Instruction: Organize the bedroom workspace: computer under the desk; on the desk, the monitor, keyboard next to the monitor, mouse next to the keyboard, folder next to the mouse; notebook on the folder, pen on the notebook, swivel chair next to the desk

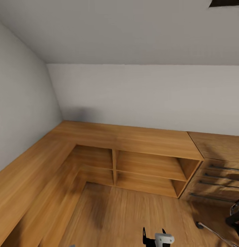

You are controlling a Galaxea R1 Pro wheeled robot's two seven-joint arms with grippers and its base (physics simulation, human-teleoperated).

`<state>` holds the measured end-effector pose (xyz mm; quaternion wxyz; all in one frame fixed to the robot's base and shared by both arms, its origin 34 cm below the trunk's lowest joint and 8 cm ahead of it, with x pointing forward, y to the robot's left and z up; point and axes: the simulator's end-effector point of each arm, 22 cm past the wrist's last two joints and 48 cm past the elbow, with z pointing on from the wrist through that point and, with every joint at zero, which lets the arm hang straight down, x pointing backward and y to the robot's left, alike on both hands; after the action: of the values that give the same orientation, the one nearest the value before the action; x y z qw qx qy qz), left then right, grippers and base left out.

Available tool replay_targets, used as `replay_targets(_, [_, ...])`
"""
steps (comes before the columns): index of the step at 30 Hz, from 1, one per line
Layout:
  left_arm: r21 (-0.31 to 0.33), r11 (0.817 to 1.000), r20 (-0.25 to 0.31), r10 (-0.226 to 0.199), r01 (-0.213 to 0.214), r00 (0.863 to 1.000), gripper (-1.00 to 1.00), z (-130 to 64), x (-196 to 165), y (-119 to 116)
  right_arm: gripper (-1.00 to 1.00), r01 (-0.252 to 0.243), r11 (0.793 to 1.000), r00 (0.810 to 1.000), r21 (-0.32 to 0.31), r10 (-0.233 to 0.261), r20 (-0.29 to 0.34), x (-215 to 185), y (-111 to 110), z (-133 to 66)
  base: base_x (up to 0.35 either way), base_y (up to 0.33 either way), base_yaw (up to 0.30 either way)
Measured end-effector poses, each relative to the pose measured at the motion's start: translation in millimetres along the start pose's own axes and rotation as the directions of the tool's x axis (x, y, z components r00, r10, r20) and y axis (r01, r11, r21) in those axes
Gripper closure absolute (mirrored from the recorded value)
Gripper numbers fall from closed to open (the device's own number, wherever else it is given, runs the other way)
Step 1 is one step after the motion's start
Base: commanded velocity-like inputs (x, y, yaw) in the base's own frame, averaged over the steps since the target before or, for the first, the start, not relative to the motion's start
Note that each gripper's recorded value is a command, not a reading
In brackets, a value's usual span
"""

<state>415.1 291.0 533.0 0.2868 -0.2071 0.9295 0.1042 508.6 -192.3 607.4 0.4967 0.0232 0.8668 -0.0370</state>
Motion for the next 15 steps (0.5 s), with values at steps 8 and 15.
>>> replay_targets(8, [0.001,1.0,0.003,-0.001,0.001,1.0,-1.0,-0.2,-1.3,-0.4,-1.0,0.0,1.0,1.0,0.0,0.0,0.003,-1.4,0.0,0.1,0.0,0.0,-0.279])
replay_targets(15, [0.002,1.0,0.004,-0.001,0.001,1.0,-1.0,-0.3,-2.0,-0.6,-1.0,0.0,1.0,1.0,0.0,0.0,0.004,-2.1,0.1,0.2,0.0,0.0,-0.284])
